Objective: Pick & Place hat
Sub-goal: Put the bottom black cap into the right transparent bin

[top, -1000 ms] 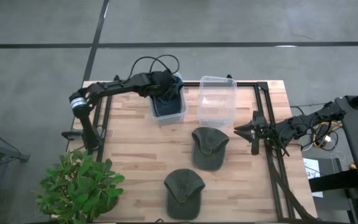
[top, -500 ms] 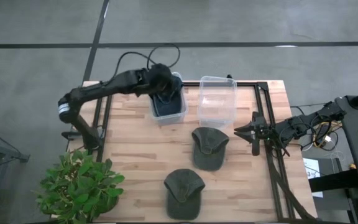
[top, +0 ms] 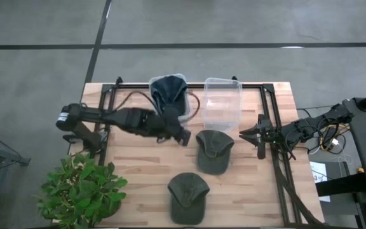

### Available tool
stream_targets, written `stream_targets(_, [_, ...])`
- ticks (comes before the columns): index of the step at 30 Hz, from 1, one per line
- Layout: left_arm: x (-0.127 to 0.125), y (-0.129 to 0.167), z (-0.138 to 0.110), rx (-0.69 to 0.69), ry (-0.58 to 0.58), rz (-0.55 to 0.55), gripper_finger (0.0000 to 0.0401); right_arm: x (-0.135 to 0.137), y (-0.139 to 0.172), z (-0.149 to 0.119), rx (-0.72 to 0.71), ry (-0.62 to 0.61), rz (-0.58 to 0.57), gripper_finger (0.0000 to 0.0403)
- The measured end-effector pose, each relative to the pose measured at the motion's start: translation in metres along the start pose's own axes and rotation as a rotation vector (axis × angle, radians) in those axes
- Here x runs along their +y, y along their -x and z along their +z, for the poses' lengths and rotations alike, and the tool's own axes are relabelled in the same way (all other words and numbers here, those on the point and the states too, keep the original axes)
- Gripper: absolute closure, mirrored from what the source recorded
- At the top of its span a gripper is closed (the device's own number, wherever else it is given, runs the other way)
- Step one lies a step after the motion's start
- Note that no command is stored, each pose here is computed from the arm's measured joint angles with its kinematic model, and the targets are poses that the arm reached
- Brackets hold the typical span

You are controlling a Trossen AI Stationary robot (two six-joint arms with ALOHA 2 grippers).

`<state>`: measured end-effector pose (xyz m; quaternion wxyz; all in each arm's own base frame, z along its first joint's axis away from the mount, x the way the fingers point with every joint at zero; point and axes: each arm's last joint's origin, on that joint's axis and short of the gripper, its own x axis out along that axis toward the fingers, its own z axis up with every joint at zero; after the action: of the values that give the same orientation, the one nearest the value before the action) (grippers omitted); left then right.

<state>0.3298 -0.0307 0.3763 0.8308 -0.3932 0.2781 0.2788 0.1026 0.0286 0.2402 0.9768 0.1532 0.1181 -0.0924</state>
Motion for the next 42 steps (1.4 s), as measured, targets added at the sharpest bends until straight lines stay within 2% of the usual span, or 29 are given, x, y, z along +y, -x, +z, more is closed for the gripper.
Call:
stream_targets(12, [-0.006, -0.013, -0.075, 0.144, 0.056, 0.043, 0.0277, 0.000, 0.000, 0.000, -0.002, -0.002, 0.001, 0.0335])
stream_targets(24, [0.009, -0.019, -0.136, 0.230, 0.042, 0.105, 0.0277, 0.000, 0.000, 0.001, -0.006, -0.004, 0.002, 0.0335])
stream_targets(28, [0.013, -0.017, -0.152, 0.250, 0.071, 0.119, 0.0277, 0.000, 0.000, 0.001, -0.006, -0.019, 0.002, 0.0335])
stream_targets(31, [0.016, -0.016, -0.162, 0.262, 0.107, 0.133, 0.0277, 0.000, 0.000, 0.001, -0.007, -0.064, 0.002, 0.0335])
stream_targets(36, [0.016, -0.014, -0.174, 0.341, 0.210, 0.129, 0.0277, 0.001, 0.000, 0.000, 0.008, -0.068, 0.031, 0.0335])
stream_targets(42, [0.004, -0.009, -0.183, 0.378, 0.367, 0.030, 0.0277, 0.001, 0.000, 0.000, 0.016, -0.065, 0.038, 0.0335])
